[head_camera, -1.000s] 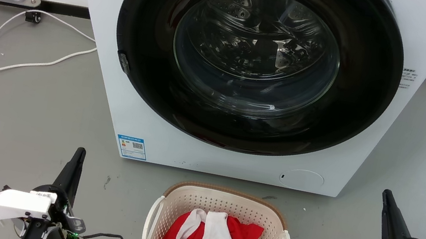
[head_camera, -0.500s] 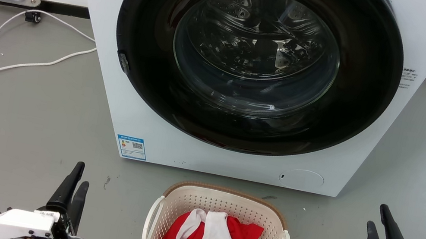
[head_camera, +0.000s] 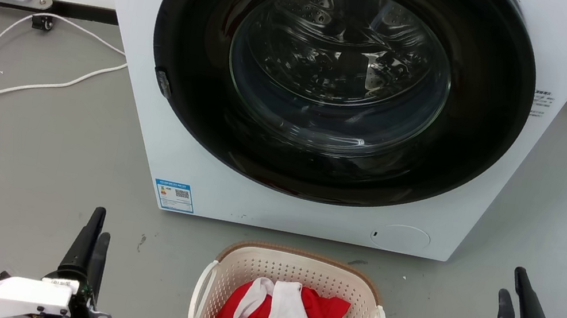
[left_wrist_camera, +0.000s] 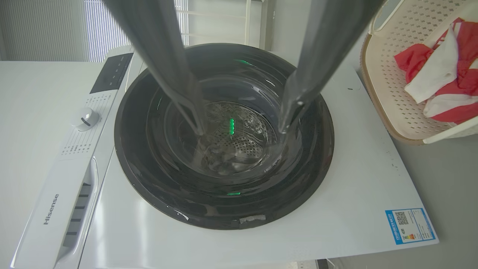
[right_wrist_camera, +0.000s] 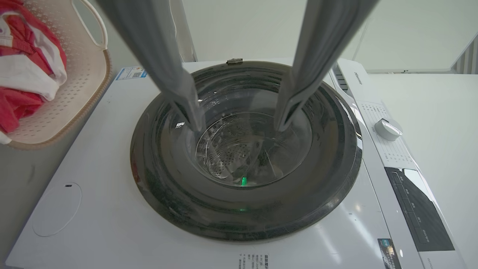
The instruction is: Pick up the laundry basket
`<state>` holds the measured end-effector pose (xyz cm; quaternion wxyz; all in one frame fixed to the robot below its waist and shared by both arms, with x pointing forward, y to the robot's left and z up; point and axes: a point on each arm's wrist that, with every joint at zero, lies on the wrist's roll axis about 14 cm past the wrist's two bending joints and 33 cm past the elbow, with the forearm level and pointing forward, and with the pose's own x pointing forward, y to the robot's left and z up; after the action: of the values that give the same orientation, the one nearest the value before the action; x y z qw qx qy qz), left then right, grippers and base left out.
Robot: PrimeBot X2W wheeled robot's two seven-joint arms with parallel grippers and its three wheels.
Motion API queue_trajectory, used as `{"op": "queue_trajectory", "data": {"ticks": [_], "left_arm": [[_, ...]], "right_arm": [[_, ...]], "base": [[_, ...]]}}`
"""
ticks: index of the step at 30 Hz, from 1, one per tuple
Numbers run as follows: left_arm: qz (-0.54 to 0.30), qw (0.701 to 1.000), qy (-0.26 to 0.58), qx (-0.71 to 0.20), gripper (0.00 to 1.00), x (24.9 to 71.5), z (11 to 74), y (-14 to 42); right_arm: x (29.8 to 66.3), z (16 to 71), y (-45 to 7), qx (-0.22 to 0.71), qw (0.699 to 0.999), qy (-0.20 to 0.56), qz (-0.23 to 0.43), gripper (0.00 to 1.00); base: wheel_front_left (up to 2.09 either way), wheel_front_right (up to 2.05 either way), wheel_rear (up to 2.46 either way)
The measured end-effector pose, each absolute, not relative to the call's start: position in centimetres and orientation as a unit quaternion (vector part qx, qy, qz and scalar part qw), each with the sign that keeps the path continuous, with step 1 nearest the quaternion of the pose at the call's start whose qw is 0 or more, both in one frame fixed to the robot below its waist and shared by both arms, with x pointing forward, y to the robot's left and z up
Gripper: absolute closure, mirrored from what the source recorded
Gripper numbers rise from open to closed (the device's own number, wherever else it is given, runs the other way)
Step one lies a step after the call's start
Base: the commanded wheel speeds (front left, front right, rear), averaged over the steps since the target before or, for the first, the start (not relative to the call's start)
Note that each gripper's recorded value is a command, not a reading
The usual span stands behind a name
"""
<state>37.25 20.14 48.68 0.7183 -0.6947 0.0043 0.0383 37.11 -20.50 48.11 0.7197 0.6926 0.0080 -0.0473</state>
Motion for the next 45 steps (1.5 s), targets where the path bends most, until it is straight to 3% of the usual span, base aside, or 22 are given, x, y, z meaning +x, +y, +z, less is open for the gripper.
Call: {"op": "queue_trajectory", "data": {"ticks": [10,14,23,24,26,33,45], "left_arm": [[0.067,0.756,-0.015,-0.651,0.00,36.8,48.5,22.0],[0.081,0.767,-0.023,-0.636,0.00,36.7,48.4,22.9],[0.070,0.831,-0.049,-0.549,0.00,37.1,50.6,23.4],[0.047,0.864,-0.049,-0.499,0.00,37.3,51.7,22.1],[0.037,0.879,-0.050,-0.472,0.00,37.4,52.2,21.5],[-0.008,0.922,-0.054,-0.385,0.00,37.6,53.8,18.6],[-0.035,0.966,-0.047,-0.253,0.00,37.5,54.0,15.5]], "right_arm": [[36.8,48.0,-22.2,0.635,0.769,-0.007,-0.073,0.00],[36.9,48.6,-22.5,0.592,0.803,-0.015,-0.071,0.00],[37.5,51.8,-22.2,0.469,0.881,-0.046,-0.040,0.00],[37.6,53.2,-21.7,0.414,0.908,-0.060,-0.024,0.00],[37.7,53.8,-21.2,0.387,0.920,-0.065,-0.015,0.00],[37.7,54.9,-20.4,0.322,0.943,-0.078,0.000,0.00],[37.4,54.9,-19.5,0.238,0.968,-0.081,0.011,0.00]], "base": [[0.00,0.00,0.00],[0.00,0.00,0.00],[0.00,0.00,0.00],[0.00,0.00,0.00],[0.00,0.00,0.00],[0.00,0.00,0.00],[0.00,0.00,0.00]]}}
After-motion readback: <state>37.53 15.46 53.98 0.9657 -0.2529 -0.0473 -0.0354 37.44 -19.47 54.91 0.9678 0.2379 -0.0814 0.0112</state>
